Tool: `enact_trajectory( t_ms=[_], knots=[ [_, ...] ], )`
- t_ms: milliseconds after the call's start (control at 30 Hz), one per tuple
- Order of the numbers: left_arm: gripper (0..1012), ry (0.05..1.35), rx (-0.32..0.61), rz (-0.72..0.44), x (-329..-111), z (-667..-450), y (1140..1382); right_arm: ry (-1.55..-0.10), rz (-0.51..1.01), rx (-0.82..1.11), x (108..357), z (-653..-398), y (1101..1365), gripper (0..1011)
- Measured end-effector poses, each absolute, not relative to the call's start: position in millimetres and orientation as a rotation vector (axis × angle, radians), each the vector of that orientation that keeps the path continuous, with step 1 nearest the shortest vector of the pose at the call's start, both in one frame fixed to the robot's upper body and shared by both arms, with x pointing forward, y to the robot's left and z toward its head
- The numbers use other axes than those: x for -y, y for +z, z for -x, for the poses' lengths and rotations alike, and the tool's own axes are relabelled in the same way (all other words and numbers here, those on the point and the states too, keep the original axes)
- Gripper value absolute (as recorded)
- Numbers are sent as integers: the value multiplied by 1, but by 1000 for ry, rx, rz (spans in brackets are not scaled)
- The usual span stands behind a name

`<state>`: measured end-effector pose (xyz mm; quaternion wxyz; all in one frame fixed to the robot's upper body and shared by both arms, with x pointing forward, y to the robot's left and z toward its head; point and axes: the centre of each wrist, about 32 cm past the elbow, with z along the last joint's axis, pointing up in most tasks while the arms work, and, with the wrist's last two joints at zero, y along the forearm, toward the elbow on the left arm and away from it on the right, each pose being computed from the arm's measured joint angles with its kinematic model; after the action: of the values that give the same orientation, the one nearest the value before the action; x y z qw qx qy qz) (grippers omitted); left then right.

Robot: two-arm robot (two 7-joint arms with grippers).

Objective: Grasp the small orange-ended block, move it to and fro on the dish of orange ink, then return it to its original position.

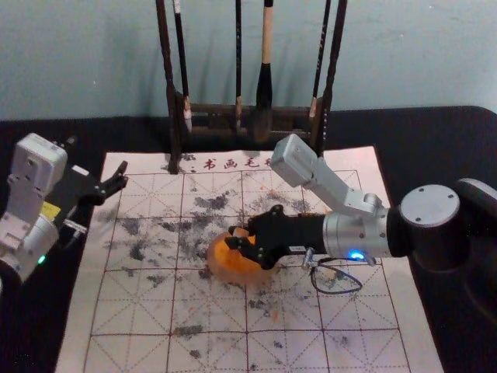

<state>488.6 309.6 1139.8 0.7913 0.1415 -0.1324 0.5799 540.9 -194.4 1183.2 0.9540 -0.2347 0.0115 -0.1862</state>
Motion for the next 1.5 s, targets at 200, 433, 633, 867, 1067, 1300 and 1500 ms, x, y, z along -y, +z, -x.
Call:
enact_trajectory(
  t_ms=[200,433,633,867,1067,1300,1500],
  knots=[
    [1001,1248,285,-304,-310,-489,1140,-387,477,-19,190,-547,1184,109],
    [1001,1248,285,-304,-310,-489,1140,-407,486,-15,189,-552,1184,109],
    [1001,1248,285,-305,-310,-489,1140,-425,492,-9,191,-555,1184,109],
    [1001,1248,285,-304,-310,-489,1140,-442,500,-4,194,-556,1185,109],
    [1001,1248,285,-304,-310,-489,1140,-458,505,-2,200,-556,1187,109],
    [1001,1248,285,-304,-310,-489,1140,-468,497,1,205,-555,1190,109],
    [1001,1248,285,-304,-310,-489,1140,-466,468,2,209,-551,1200,109]
  ],
)
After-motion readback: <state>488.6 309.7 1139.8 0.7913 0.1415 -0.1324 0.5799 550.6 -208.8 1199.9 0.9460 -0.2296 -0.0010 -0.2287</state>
